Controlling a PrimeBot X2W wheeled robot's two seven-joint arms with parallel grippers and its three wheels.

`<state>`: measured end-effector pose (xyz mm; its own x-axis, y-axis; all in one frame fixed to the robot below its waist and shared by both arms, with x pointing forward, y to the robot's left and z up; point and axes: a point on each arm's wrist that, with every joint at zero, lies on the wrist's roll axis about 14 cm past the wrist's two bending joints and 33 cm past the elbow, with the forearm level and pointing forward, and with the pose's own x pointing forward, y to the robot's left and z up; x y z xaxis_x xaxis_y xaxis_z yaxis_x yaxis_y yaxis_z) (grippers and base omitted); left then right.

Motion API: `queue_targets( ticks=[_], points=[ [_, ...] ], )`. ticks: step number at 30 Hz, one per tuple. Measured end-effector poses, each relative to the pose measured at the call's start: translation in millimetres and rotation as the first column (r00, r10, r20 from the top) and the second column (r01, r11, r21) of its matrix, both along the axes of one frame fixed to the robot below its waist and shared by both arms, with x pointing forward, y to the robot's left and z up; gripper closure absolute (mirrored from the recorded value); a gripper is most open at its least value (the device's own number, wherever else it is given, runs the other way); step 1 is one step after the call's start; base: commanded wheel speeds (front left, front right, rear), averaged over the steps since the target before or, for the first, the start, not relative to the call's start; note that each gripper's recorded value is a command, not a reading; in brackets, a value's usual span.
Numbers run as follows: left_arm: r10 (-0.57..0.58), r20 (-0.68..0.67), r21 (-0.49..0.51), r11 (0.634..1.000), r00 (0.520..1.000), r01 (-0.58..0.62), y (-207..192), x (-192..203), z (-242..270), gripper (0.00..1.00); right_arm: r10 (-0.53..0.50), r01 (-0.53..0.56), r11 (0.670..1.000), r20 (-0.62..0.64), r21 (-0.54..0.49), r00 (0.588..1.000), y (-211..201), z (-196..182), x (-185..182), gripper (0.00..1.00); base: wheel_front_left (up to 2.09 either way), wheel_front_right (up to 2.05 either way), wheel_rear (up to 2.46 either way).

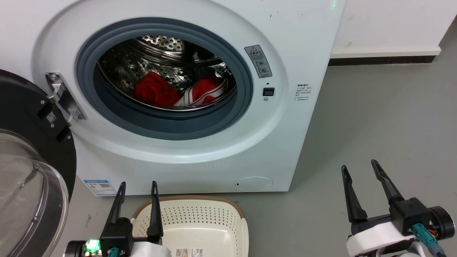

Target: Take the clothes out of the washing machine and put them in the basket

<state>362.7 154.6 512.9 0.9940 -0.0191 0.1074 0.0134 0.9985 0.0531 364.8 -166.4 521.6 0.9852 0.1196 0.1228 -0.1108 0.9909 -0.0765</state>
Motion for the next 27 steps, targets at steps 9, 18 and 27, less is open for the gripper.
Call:
queue_targets(
  ticks=[9, 18, 27],
  points=[
    [-0.011, -0.016, -0.003, 1.000, 1.000, 0.011, -2, 0, -5, 0.00, 0.002, -0.002, 1.000, -0.005, 0.000, 1.000, 1, -2, 0, 0.00, 0.00, 0.00, 0.00],
    [-0.058, -0.027, 0.002, 0.998, 0.998, 0.058, -11, 5, -9, 0.00, -0.022, 0.022, 1.000, -0.026, 0.001, 0.999, -7, -8, 1, 0.00, 0.00, 0.00, 0.00],
    [-0.171, -0.057, 0.085, 0.981, 0.984, 0.176, -15, 75, -23, 0.00, -0.087, 0.090, 0.994, -0.052, 0.068, 0.995, -30, -17, 27, 0.00, 0.00, 0.00, 0.00]
  ],
)
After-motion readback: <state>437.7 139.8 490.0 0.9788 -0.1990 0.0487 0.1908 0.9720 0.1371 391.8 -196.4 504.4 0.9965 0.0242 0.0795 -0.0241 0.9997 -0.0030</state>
